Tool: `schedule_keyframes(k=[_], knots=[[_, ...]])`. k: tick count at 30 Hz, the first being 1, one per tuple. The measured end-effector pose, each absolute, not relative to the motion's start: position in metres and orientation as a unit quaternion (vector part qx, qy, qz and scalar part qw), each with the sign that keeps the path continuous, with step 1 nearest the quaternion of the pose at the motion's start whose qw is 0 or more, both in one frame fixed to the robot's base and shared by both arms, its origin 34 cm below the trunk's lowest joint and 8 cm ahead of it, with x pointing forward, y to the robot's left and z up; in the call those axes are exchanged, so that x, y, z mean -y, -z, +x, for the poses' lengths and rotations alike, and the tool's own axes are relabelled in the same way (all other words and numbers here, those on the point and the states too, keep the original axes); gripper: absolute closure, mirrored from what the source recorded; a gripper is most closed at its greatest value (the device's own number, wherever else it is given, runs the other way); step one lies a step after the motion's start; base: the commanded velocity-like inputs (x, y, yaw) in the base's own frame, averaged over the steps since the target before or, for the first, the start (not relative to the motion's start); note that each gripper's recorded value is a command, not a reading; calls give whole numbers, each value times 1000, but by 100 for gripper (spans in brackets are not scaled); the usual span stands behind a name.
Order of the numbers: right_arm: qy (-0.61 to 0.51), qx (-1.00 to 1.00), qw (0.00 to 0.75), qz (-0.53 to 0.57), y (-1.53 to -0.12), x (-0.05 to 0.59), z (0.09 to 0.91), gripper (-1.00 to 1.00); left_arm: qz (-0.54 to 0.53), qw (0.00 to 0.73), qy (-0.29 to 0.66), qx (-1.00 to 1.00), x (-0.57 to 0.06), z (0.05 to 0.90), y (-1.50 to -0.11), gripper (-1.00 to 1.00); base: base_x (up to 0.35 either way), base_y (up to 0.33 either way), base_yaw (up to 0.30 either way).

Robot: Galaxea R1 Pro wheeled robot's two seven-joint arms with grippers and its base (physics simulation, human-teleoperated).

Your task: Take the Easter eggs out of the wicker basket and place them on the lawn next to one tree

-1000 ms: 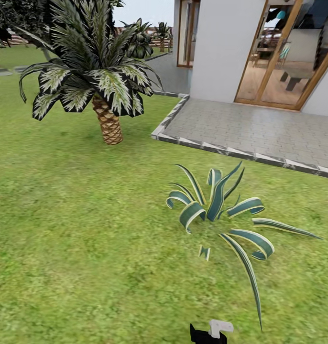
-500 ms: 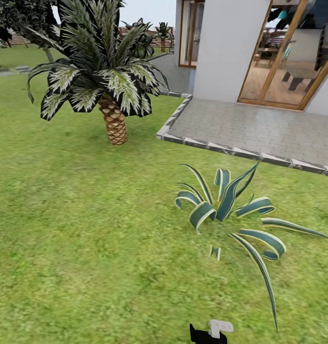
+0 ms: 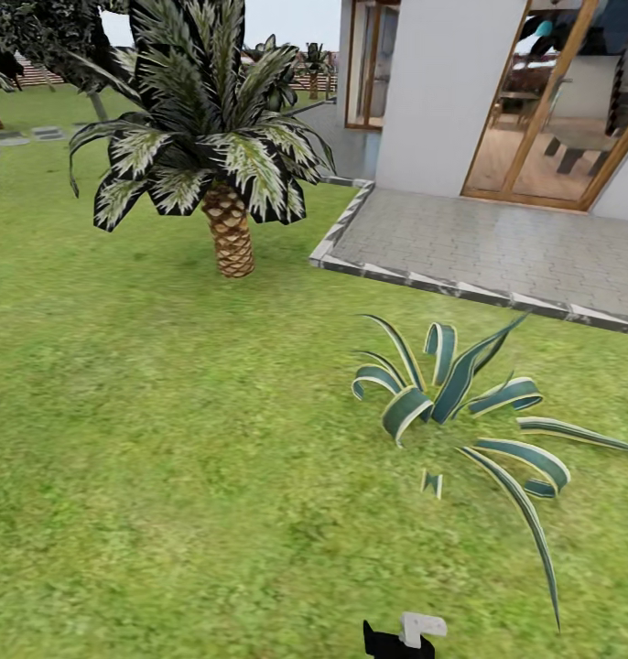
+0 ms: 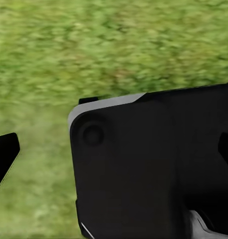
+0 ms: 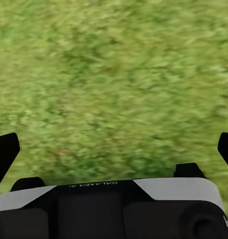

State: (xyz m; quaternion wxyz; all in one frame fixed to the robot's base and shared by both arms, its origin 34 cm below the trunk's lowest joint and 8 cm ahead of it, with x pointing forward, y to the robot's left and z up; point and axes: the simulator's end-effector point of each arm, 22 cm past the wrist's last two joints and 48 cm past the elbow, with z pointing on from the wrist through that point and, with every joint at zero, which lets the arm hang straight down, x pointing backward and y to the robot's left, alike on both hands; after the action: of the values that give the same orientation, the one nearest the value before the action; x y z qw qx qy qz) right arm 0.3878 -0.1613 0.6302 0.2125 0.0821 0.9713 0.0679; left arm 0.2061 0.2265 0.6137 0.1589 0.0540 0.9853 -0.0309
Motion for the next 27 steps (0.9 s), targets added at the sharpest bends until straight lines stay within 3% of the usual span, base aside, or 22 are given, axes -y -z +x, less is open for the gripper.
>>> schedule_keyframes(k=[27], knots=[[-68, -971, 213, 82, -630, 161, 388, -100, 54, 159, 31, -985, -226, 206, -614, -100, 0, 272, 0]])
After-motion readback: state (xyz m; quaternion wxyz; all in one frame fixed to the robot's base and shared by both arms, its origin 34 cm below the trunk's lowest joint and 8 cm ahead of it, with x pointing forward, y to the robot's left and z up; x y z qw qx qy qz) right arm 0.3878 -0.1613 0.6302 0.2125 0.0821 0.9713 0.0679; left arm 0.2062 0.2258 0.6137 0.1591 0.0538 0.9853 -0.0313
